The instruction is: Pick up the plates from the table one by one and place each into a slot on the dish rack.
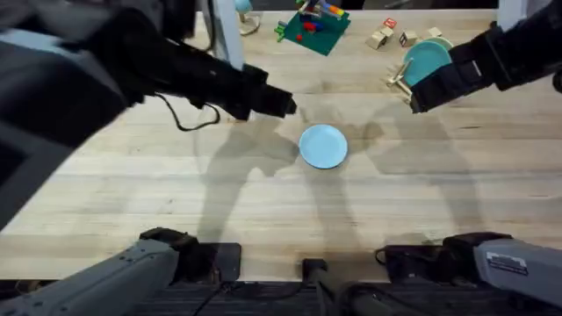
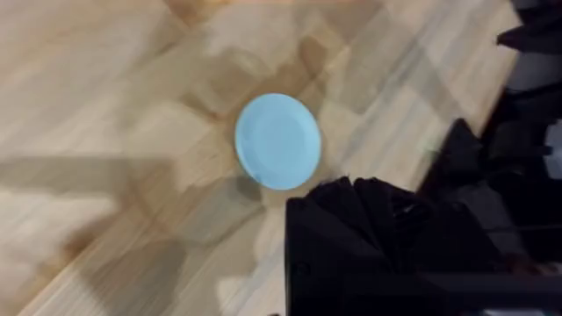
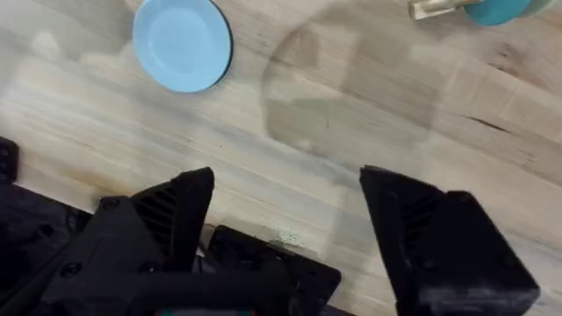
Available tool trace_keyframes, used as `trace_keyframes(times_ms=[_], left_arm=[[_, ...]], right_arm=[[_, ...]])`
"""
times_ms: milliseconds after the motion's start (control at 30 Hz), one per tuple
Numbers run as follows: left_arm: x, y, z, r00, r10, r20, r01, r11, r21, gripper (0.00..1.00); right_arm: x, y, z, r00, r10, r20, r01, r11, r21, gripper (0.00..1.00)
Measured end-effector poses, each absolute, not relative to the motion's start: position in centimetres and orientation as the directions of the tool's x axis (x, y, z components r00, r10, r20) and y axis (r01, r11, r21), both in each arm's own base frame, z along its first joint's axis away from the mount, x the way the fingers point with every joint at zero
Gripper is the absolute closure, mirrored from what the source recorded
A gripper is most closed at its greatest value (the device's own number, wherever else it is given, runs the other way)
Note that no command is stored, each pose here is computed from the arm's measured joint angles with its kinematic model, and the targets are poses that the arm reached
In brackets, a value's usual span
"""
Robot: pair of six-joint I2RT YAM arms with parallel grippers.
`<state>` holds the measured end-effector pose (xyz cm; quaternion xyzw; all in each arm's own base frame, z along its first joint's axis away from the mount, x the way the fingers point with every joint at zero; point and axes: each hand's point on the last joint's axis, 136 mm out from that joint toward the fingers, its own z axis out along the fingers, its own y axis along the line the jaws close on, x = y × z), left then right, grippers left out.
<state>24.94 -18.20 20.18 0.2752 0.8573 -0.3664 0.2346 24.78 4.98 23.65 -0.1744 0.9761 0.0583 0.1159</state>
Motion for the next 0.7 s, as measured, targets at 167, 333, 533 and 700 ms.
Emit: trace_keyframes(times_ms=[167, 333, 533, 700], left_arm=[[24.7, -19.4, 17.6, -0.768, 0.294, -0.569, 0.631, 0.504, -0.590, 0.957], [24.6, -20.1, 14.7, -0.798, 0.293, -0.527, 0.600, 0.463, -0.652, 0.958], [24.8, -20.8, 12.2, -0.831, 0.291, -0.473, 0.556, 0.415, -0.720, 0.958], [24.8, -21.1, 10.4, -0.860, 0.294, -0.417, 0.507, 0.401, -0.763, 0.958]], right_arm=[[24.8, 5.0, 23.6, -0.914, -0.324, -0.246, -0.351, 0.933, 0.075, 0.006], [24.8, 5.0, 23.6, -0.915, -0.321, -0.246, -0.348, 0.934, 0.075, 0.006], [24.8, 5.0, 23.6, -0.915, -0.321, -0.246, -0.348, 0.935, 0.076, 0.007], [24.8, 5.0, 23.6, -0.916, -0.318, -0.245, -0.345, 0.936, 0.076, 0.006]])
